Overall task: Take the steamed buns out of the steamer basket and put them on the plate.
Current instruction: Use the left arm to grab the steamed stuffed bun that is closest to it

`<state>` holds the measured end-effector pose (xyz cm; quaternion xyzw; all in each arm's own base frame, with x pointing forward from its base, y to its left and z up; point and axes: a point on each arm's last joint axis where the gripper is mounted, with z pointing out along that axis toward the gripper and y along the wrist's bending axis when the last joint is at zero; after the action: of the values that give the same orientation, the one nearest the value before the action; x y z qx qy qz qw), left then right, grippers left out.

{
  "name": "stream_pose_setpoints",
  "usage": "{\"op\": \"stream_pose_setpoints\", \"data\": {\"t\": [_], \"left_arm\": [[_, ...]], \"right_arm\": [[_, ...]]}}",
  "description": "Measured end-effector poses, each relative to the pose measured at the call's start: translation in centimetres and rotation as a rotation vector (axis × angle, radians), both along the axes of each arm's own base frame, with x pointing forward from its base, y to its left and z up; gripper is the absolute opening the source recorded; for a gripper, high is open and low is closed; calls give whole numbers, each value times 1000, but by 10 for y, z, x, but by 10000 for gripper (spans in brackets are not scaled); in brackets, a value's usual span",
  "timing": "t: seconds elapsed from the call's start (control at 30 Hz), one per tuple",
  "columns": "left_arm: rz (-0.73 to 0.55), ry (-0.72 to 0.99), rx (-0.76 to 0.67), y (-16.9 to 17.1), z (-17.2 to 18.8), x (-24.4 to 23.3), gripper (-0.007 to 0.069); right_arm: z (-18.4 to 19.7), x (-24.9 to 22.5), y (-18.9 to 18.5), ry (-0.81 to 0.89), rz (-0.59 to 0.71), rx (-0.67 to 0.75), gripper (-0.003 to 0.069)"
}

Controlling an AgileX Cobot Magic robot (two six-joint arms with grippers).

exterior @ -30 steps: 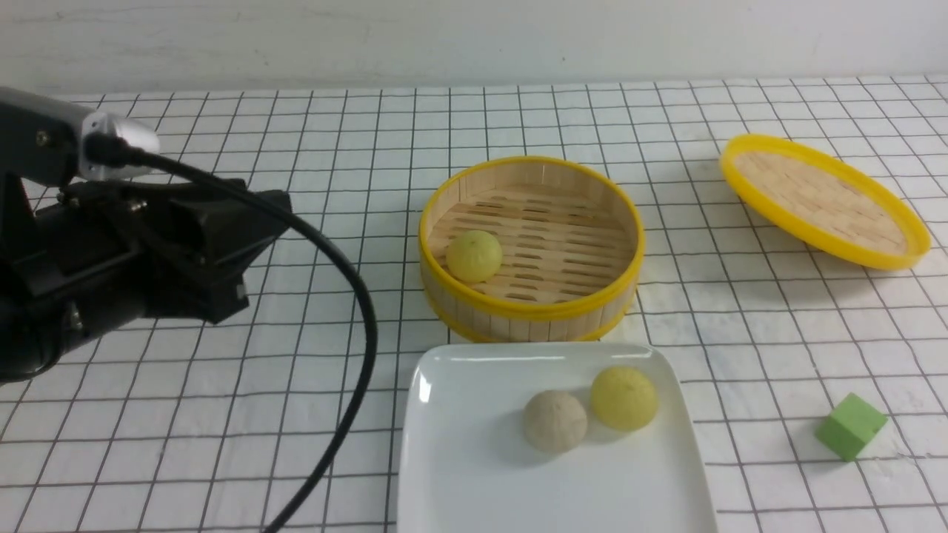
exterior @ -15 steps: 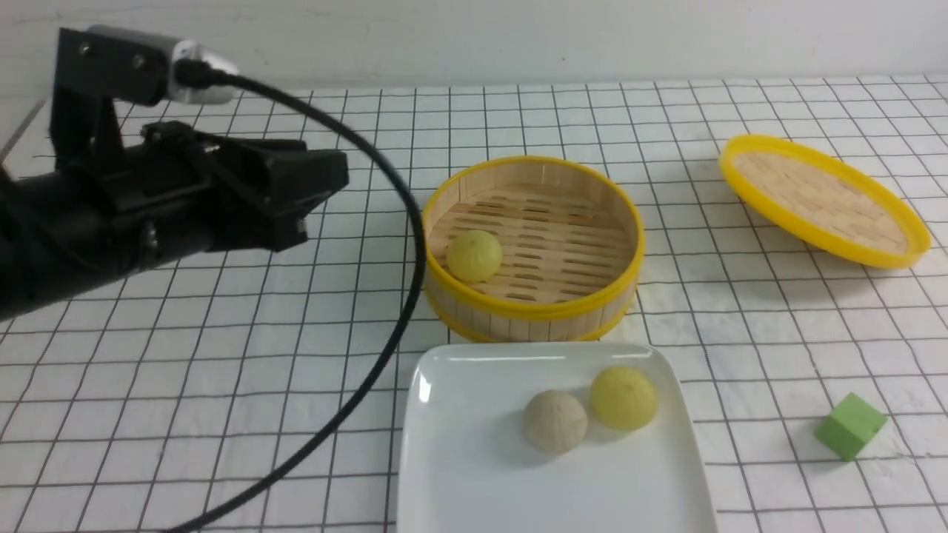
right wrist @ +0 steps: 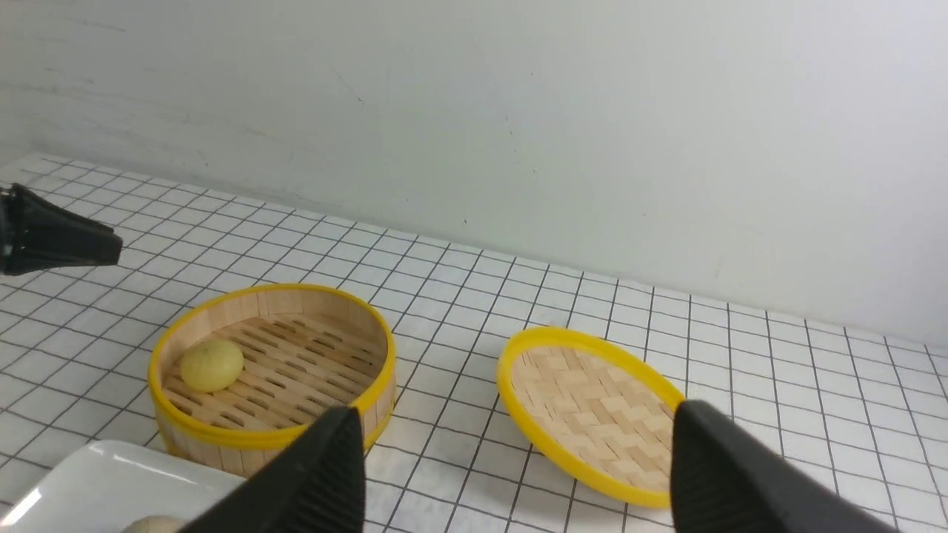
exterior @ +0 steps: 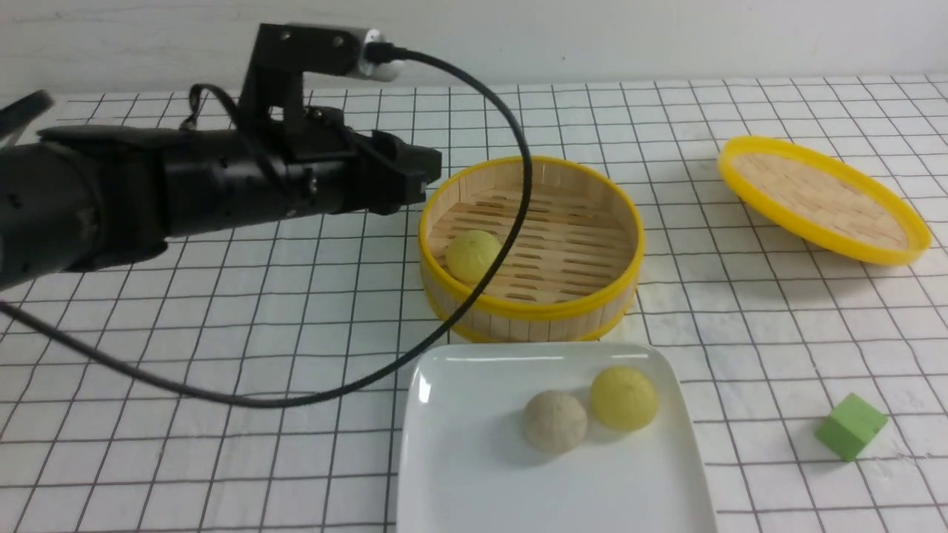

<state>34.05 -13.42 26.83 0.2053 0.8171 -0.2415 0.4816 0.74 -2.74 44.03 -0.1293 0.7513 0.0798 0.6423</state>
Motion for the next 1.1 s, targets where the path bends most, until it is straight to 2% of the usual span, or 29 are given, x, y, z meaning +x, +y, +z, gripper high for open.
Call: {"op": "stream_pose_setpoints", "data": {"t": [0.37,0.77,1.1], "left_arm": [[-22,99,13,-11,-27,26,342],[-101,257,31,-20,-87,36,342],[-147,229,38,-24,-91,38,342]], "right_arm": [[-5,-1,-2,51,-14,-19,537],[-6,-1,-2,58,-18,-22,537],[-6,-1,-2,58,-18,-22,537]]}}
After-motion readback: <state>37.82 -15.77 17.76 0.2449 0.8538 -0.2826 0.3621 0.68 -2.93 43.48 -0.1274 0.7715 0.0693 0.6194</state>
